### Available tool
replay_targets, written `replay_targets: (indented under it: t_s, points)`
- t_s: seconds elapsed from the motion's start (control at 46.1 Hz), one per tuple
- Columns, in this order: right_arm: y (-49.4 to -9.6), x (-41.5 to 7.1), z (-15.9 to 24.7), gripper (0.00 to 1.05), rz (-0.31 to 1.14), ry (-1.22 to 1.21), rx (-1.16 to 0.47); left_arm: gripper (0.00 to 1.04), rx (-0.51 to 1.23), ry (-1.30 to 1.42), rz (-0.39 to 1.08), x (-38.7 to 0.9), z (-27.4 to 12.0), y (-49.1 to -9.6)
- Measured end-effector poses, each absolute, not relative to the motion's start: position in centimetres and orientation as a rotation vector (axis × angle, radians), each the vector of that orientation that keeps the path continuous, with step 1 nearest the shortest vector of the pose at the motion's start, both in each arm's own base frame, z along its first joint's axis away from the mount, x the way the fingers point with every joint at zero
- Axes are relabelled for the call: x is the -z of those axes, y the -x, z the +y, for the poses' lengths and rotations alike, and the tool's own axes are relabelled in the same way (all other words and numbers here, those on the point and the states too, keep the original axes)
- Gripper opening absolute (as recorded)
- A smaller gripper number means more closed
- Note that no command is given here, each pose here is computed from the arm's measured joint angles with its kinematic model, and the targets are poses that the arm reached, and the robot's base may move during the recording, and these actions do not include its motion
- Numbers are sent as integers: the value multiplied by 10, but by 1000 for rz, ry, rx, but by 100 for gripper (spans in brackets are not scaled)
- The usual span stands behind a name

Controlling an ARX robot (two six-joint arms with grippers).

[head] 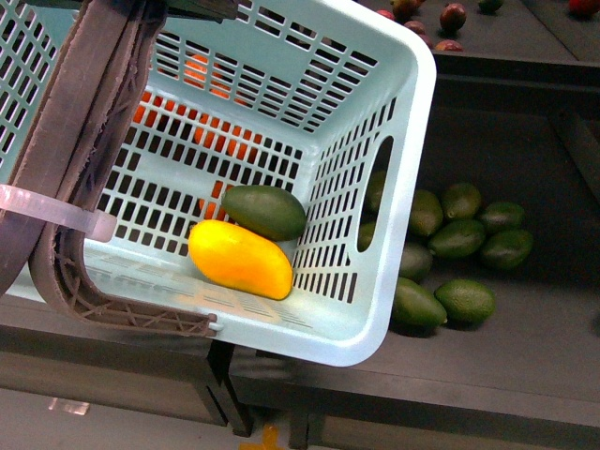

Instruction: Pick mango and avocado into basket

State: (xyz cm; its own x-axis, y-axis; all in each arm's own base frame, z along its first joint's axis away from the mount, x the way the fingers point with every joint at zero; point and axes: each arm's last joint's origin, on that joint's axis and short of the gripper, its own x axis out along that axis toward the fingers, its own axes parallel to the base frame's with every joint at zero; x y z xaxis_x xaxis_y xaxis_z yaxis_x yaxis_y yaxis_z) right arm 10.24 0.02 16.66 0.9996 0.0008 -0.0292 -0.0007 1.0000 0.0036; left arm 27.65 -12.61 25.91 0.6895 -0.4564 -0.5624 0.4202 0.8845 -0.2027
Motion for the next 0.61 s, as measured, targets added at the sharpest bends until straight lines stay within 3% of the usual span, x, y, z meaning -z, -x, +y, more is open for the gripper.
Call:
replay_targets:
  t_s: [0.499,0.607]
  points:
    - [-98,-165,0,3,-1,-1,-3,7,491,60,645,-259,-126,-277]
    - [-98,-165,0,19,-1,-1,-3,7,491,60,645,-259,-126,-276]
